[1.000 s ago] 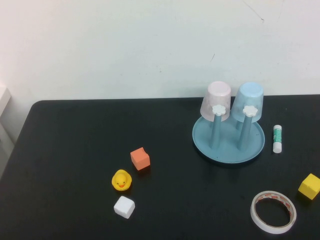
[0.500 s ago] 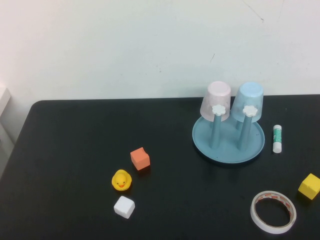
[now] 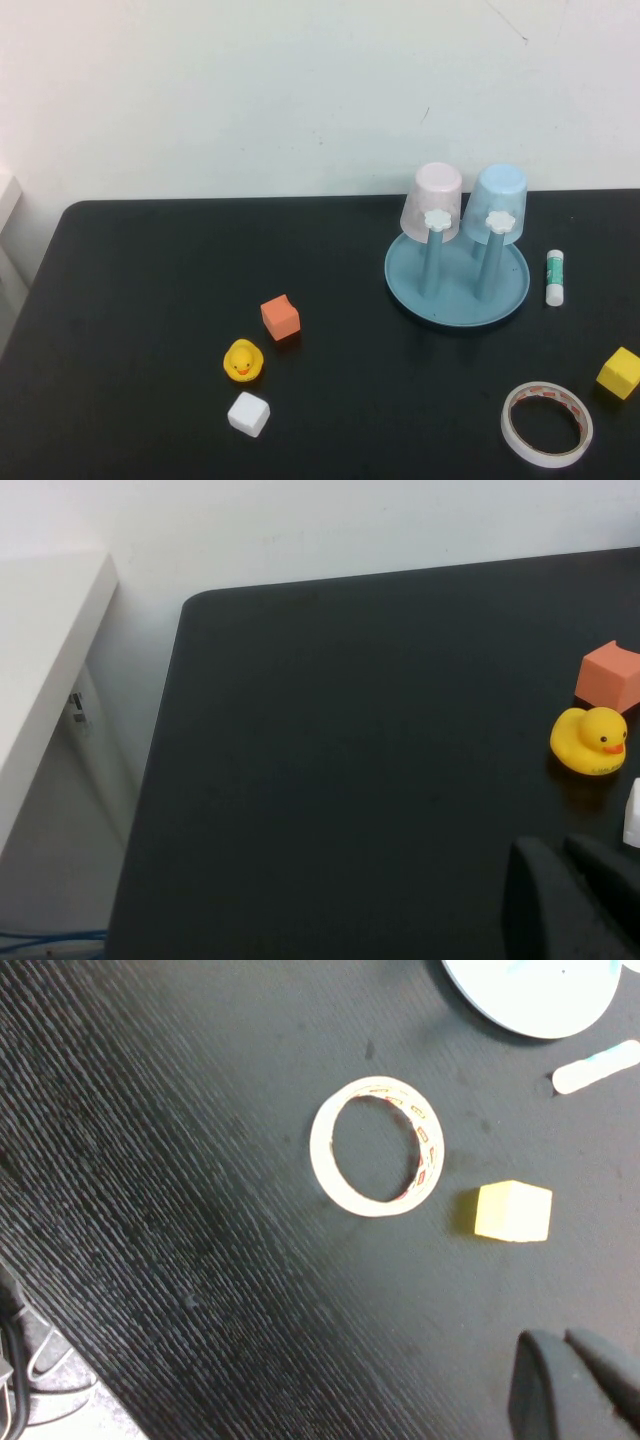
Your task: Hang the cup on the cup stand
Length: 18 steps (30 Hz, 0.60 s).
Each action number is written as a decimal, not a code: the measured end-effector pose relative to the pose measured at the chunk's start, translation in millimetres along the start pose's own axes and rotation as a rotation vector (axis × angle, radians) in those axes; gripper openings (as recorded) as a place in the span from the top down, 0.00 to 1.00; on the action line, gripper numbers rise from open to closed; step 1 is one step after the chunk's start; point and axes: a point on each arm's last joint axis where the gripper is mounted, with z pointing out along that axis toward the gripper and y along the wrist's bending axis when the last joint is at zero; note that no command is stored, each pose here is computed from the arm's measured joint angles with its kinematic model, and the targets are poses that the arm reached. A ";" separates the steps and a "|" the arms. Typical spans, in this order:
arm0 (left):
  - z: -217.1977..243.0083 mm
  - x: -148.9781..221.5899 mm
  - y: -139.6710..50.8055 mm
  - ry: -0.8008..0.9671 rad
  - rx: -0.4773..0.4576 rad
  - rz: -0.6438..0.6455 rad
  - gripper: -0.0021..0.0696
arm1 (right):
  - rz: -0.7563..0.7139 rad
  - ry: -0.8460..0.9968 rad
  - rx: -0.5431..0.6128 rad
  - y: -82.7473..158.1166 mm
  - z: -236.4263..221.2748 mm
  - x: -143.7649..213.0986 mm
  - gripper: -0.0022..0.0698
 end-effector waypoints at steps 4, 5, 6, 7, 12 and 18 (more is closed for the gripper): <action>0.0 0.0 0.0 0.001 0.000 0.000 0.97 | 0.000 0.000 0.000 0.0 0.0 0.0 0.97; 0.0 0.0 0.0 0.000 0.000 0.000 0.97 | 0.000 0.000 0.000 0.0 0.0 0.0 0.97; 0.0 0.0 0.0 0.000 0.000 0.000 0.97 | 0.000 0.000 0.000 0.0 0.0 0.0 0.97; 0.0 0.0 0.0 0.000 0.000 0.000 0.97 | 0.000 0.000 0.000 0.0 0.0 0.0 0.97; 0.0 0.0 0.0 0.000 0.000 0.000 0.97 | -0.016 -0.005 0.005 -0.7 -1.0 1.1 0.97; 0.0 0.0 0.0 0.000 0.000 0.002 0.97 | 0.108 -0.253 0.075 -20.1 -18.1 9.6 0.97</action>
